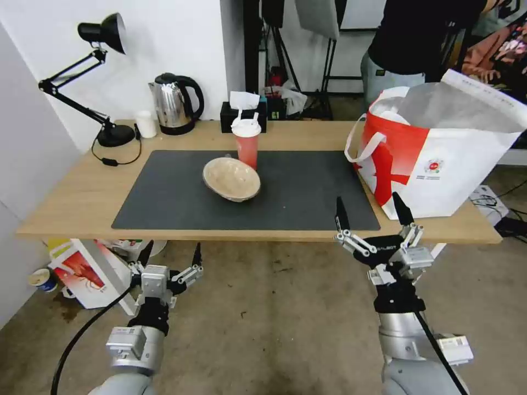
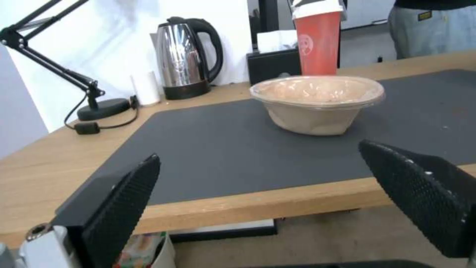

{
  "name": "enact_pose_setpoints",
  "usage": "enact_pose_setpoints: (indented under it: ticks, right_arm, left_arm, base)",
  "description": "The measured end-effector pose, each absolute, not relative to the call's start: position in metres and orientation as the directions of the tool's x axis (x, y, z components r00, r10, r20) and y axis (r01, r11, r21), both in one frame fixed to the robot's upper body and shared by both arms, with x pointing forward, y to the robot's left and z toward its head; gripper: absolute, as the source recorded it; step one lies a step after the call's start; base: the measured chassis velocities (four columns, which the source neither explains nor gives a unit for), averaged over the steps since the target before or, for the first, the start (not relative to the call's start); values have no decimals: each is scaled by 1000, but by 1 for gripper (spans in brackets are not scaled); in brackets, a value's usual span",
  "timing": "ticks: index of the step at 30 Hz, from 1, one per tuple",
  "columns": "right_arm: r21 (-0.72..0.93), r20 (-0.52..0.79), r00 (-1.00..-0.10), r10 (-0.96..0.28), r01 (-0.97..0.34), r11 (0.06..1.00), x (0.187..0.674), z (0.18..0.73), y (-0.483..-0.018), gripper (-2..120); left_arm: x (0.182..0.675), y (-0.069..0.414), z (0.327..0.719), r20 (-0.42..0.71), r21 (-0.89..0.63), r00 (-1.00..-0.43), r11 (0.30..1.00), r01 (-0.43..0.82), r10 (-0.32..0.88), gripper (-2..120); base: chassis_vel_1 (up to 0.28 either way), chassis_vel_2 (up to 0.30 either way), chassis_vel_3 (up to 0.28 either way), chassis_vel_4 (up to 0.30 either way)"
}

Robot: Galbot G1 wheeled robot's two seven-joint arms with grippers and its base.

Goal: Pick up the trash from the table and place it into the takeout bag.

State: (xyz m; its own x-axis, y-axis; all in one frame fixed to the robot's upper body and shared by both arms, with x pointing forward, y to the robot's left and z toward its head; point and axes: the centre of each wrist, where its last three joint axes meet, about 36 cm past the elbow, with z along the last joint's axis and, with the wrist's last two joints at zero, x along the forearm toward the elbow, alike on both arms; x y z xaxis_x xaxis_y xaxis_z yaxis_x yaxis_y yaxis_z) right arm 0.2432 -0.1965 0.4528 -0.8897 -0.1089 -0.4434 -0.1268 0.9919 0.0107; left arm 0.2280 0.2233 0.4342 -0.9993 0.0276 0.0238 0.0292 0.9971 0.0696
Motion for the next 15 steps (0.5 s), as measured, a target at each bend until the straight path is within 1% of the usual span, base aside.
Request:
enact_pose_setpoints:
  ticks: [10, 15]
  right_arm:
    - [13, -435, -897, -76, -91, 996, 231, 431, -194, 100]
    - [18, -410, -911, -38, -50, 999, 222, 424, -192, 100]
  left_arm:
    - [228, 223, 434, 24, 70, -999, 997, 29, 28, 100]
    - [228, 223, 434, 24, 70, -999, 997, 29, 28, 100]
  base:
    - [0, 0, 0, 0]
    - [0, 0, 0, 0]
